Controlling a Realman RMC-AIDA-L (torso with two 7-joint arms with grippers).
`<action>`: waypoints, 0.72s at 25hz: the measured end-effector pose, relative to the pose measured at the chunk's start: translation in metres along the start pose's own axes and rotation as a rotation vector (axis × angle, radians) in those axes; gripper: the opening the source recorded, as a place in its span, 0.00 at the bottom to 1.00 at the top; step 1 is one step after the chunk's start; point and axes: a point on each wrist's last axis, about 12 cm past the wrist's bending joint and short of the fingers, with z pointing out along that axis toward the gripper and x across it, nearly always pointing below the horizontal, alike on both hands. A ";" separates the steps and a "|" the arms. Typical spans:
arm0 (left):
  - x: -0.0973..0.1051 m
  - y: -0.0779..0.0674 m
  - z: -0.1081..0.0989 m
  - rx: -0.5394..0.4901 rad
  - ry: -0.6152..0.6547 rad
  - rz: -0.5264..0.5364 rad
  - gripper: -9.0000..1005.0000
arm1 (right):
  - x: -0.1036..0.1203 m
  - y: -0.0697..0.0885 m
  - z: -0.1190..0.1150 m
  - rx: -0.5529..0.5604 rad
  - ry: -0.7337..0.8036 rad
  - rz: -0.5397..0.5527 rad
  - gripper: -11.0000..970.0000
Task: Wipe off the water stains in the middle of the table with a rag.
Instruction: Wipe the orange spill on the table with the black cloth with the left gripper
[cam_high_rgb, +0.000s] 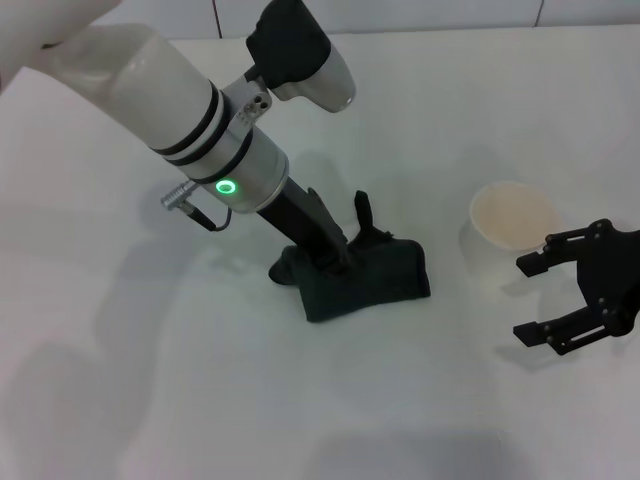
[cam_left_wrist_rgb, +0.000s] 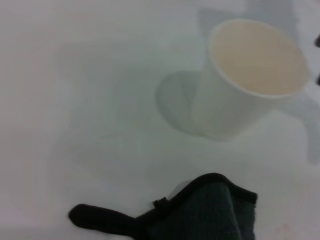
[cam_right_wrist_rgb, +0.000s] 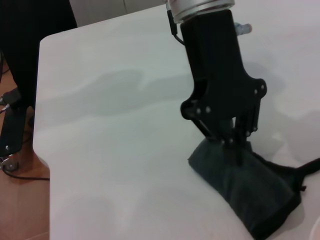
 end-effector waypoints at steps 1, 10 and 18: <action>0.000 0.002 0.000 -0.012 -0.002 -0.009 0.09 | 0.000 0.000 0.000 0.000 0.000 0.001 0.87; 0.007 0.020 -0.005 -0.151 0.015 -0.110 0.09 | 0.001 0.001 0.003 -0.004 -0.002 0.004 0.87; 0.003 0.023 -0.009 -0.177 -0.002 -0.112 0.09 | 0.003 0.001 0.005 -0.013 -0.003 0.018 0.87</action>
